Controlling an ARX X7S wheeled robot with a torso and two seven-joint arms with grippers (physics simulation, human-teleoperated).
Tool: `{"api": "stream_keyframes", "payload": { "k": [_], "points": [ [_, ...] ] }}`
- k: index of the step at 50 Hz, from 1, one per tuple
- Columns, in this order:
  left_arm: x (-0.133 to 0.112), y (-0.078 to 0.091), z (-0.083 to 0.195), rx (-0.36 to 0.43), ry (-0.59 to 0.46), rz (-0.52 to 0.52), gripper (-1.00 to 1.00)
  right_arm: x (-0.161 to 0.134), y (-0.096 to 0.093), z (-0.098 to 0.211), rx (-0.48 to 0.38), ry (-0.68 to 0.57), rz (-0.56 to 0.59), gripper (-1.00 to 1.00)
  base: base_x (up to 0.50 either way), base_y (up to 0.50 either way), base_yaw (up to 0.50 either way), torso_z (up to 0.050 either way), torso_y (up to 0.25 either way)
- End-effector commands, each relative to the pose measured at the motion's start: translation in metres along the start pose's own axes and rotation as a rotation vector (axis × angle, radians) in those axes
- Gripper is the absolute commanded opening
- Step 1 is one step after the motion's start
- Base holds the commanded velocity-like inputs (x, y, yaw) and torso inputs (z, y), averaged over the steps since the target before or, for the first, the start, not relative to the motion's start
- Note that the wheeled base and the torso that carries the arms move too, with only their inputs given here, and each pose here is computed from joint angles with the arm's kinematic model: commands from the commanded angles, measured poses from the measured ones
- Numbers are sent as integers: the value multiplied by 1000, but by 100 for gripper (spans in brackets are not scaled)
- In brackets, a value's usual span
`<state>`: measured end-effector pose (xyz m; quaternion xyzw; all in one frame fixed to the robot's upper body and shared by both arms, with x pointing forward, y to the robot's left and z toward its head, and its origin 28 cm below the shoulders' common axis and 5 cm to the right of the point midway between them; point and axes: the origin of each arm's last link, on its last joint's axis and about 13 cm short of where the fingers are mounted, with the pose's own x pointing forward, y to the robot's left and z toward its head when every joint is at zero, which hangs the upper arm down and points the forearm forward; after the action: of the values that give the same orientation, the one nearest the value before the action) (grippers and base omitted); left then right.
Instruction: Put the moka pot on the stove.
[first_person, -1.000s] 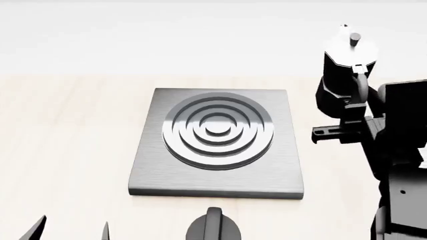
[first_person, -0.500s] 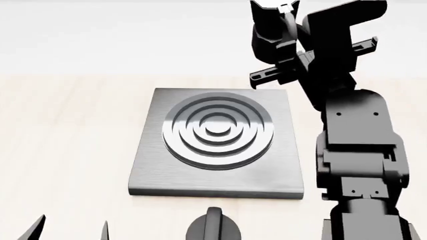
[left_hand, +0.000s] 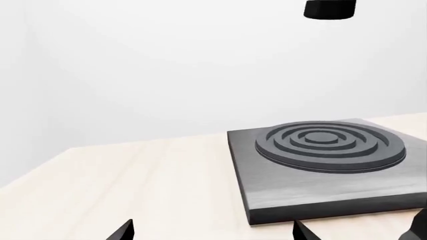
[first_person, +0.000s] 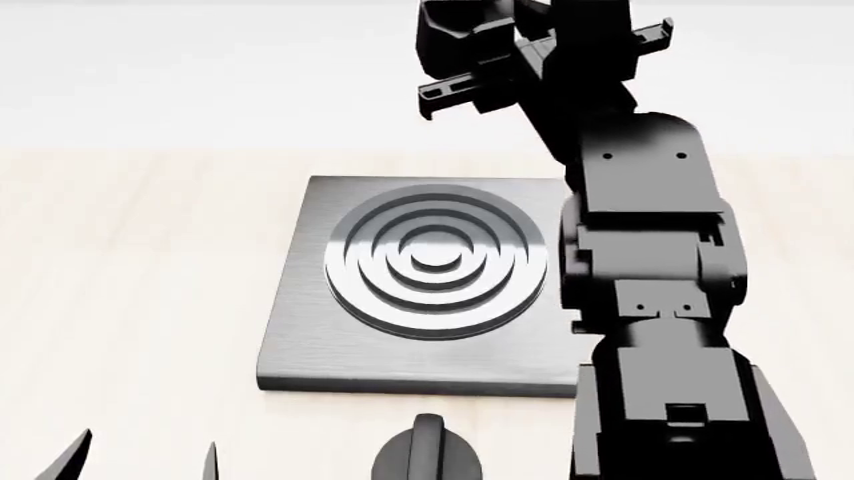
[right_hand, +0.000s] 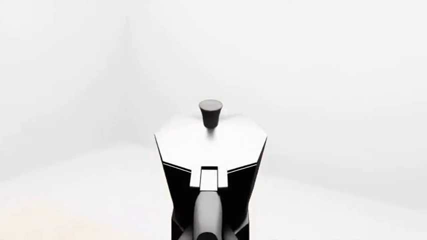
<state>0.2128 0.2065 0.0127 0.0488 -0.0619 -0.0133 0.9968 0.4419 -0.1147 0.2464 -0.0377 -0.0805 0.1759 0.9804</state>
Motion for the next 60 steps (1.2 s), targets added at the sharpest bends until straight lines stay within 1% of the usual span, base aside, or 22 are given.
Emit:
{"api": "stream_keyframes", "payload": {
  "k": [1, 3, 7, 16, 34, 54, 60],
  "points": [
    [0, 0, 0, -11, -16, 3, 100, 8, 15, 11, 129, -45, -9, -100, 0, 0, 0, 0, 0],
    [0, 0, 0, -11, -17, 4, 100, 9, 17, 10, 153, -38, -22, -100, 0, 0, 0, 0, 0],
    [0, 0, 0, -12, -18, 7, 100, 9, 20, 7, 165, -29, -27, -100, 0, 0, 0, 0, 3],
    [1, 0, 0, -13, -19, 7, 100, 8, 27, -6, 172, 18, -37, -100, 0, 0, 0, 0, 1],
    [1, 0, 0, -13, -24, 14, 100, 7, 36, -17, 141, 96, -30, -100, 0, 0, 0, 0, 1],
    [1, 0, 0, -15, -23, 22, 100, 2, 37, -32, 143, 157, -69, -100, 0, 0, 0, 1, 1],
    [1, 0, 0, -15, -22, 23, 100, -1, 37, -39, 158, 177, -82, -100, 0, 0, 0, 0, 0]
  ]
}}
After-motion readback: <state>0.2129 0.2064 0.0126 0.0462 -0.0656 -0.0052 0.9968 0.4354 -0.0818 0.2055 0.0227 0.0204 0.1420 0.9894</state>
